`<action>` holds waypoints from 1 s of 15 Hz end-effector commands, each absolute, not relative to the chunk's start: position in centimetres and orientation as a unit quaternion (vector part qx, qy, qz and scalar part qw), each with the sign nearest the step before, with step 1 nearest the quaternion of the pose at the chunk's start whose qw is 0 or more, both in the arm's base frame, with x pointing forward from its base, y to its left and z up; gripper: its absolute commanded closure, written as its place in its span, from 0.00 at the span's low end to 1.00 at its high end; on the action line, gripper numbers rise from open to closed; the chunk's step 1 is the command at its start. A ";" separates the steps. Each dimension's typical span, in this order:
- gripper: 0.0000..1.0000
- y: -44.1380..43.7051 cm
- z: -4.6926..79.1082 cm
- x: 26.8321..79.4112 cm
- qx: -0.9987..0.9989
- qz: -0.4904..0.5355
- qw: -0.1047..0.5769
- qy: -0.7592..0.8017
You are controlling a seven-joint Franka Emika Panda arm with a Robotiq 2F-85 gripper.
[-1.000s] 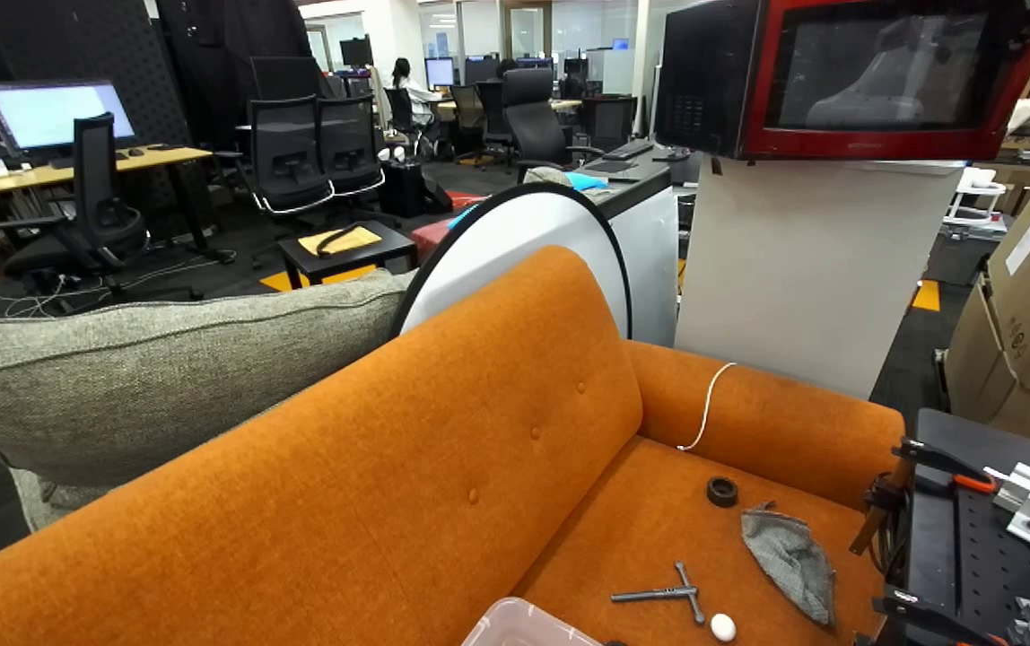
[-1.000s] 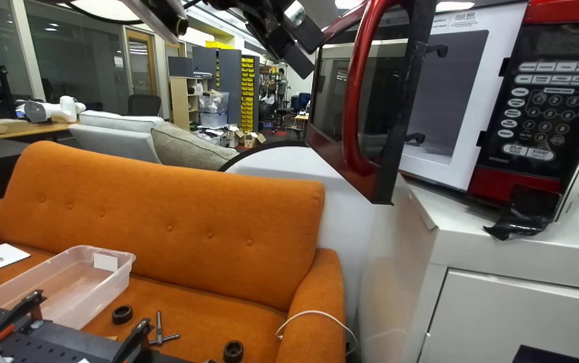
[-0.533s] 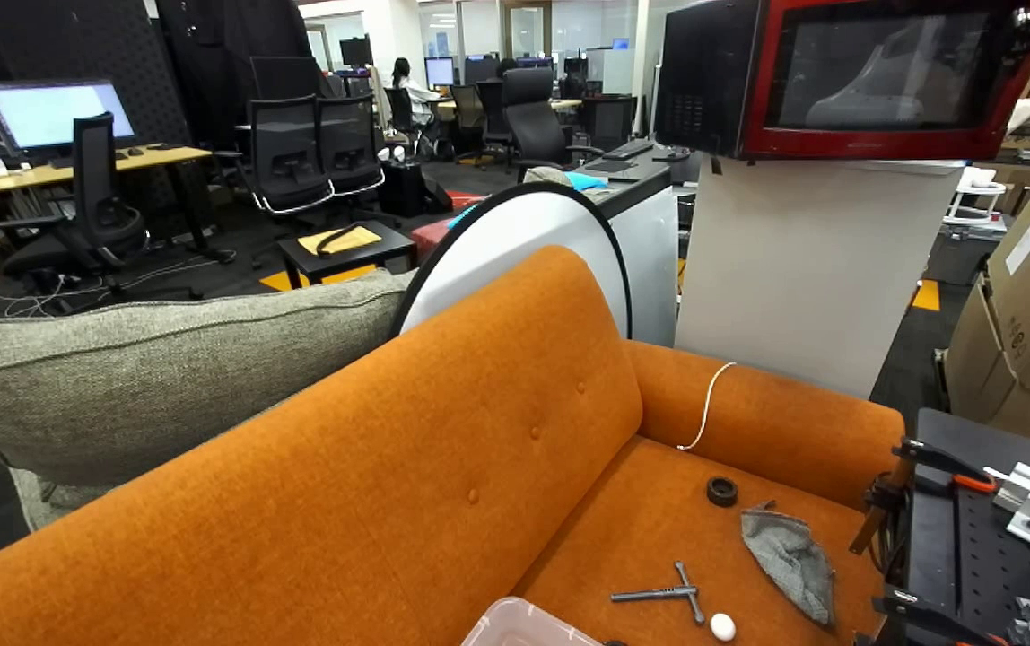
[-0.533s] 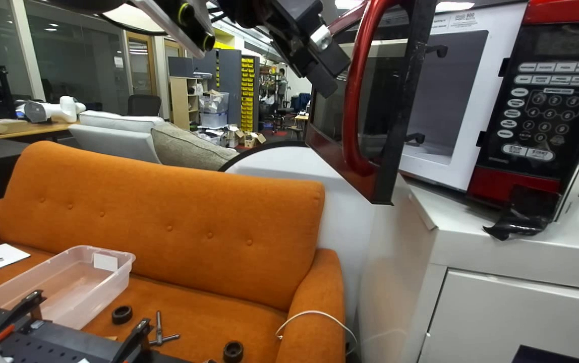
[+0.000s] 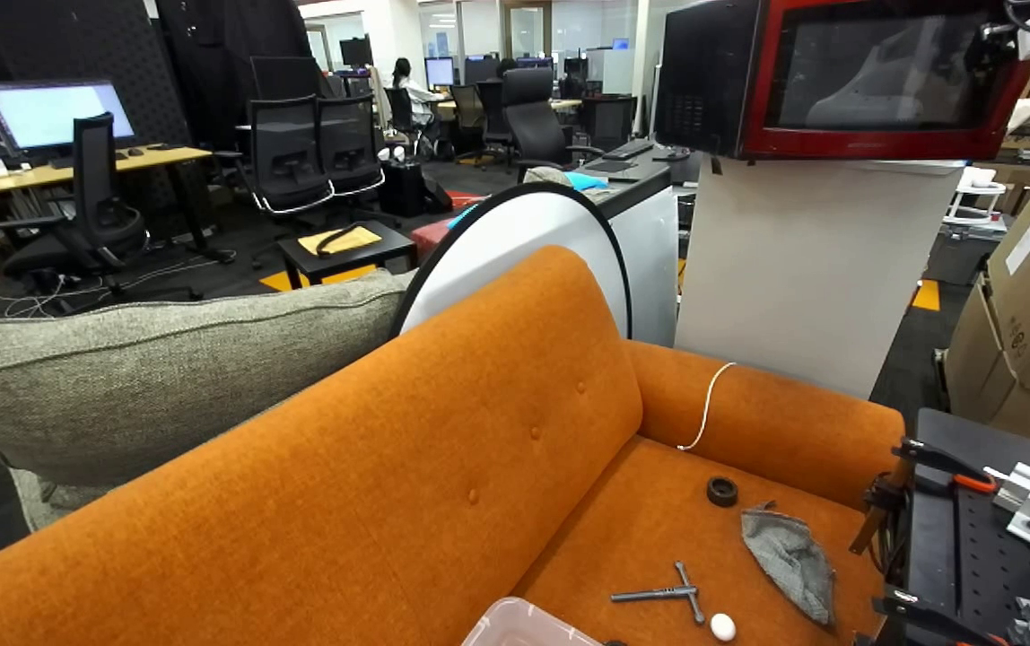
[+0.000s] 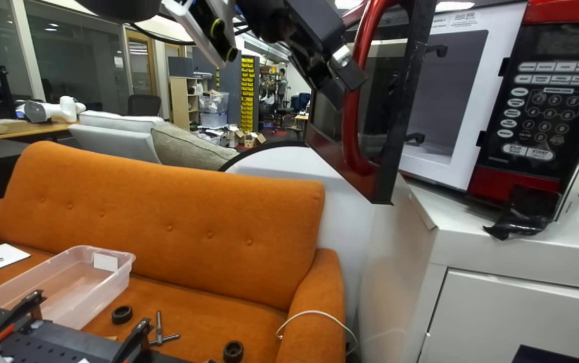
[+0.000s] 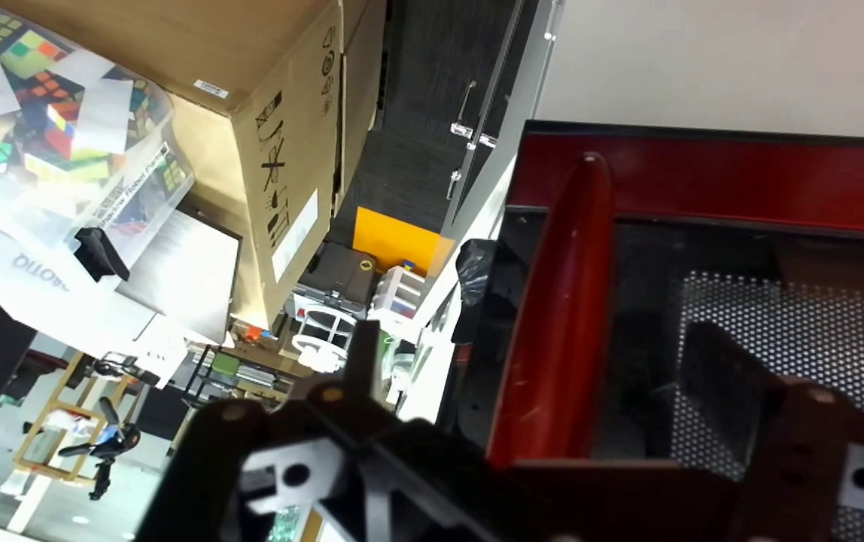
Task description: Close the microwave door
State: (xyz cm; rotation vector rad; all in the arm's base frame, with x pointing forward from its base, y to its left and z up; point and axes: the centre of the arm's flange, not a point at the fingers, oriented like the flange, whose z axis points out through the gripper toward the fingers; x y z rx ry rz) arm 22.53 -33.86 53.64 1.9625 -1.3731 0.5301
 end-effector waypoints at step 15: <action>0.76 -36.6 52.9 23.8 0.772 0.162 0.295 -0.540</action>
